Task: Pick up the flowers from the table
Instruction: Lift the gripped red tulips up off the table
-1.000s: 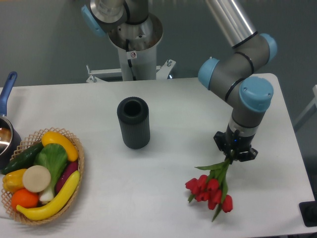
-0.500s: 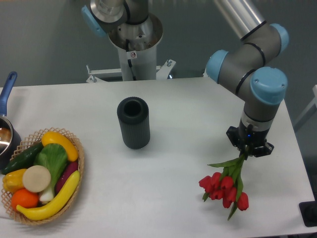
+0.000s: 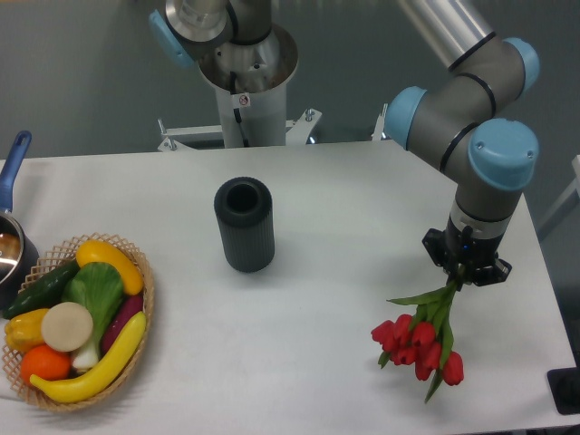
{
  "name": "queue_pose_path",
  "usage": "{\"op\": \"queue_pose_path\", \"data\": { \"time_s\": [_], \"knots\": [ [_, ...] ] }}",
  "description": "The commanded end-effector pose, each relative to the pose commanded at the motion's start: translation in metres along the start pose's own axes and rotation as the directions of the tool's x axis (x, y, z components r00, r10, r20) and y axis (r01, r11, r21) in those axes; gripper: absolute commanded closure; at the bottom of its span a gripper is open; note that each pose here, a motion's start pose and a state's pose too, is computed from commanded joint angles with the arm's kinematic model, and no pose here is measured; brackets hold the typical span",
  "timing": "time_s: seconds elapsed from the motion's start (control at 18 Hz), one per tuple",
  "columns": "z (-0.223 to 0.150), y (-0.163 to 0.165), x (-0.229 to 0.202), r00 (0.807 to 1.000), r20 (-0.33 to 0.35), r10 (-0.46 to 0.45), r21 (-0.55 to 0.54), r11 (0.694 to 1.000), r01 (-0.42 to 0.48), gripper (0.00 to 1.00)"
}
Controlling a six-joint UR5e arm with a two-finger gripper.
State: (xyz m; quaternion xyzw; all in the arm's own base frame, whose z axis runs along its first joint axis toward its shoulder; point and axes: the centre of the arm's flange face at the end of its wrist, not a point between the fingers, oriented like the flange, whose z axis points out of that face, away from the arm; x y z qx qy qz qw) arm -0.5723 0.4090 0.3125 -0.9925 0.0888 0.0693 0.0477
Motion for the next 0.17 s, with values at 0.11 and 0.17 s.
{"op": "queue_pose_path", "data": {
  "time_s": [0.11,0.17],
  "knots": [
    [0.0,0.0,0.0,1.0,0.0,0.0,0.0,1.0,0.0,0.98],
    [-0.0011,0.0,0.0001,1.0,0.001,0.0,0.0,1.0,0.0,0.98]
  ]
}}
